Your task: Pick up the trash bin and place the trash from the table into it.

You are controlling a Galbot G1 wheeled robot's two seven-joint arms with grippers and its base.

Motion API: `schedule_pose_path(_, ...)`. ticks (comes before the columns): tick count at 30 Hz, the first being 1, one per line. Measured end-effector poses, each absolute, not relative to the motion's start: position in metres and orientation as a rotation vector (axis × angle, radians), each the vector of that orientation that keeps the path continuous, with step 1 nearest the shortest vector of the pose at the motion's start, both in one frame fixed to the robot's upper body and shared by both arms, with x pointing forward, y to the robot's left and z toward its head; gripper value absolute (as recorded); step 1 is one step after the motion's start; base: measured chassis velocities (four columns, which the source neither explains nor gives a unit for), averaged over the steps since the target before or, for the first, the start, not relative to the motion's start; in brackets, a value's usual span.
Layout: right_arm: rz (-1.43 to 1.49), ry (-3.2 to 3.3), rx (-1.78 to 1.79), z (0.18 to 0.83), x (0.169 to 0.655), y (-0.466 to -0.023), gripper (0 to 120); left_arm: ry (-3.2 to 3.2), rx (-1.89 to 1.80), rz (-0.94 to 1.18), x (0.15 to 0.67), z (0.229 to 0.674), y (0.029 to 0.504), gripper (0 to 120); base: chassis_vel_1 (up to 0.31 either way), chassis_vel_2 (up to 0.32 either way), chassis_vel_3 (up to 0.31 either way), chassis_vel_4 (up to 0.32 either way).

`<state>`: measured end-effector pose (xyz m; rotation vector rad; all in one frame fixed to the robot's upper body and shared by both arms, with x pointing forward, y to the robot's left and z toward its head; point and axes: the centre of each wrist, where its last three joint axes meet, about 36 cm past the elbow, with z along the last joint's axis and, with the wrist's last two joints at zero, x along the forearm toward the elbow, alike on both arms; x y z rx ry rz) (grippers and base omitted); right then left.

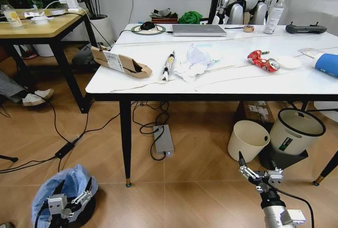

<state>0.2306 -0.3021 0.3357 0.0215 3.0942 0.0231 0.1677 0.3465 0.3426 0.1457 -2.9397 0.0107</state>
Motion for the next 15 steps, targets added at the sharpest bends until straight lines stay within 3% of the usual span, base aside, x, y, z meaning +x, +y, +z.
schedule_pose_path(15, 0.028, 3.091, 0.024, 0.3359, 0.2311, -0.3028, 100, -2.941, 0.148, 0.01, 0.1669, 0.3425, 0.3455, 100, 0.0, 0.0, 0.0, 0.0)
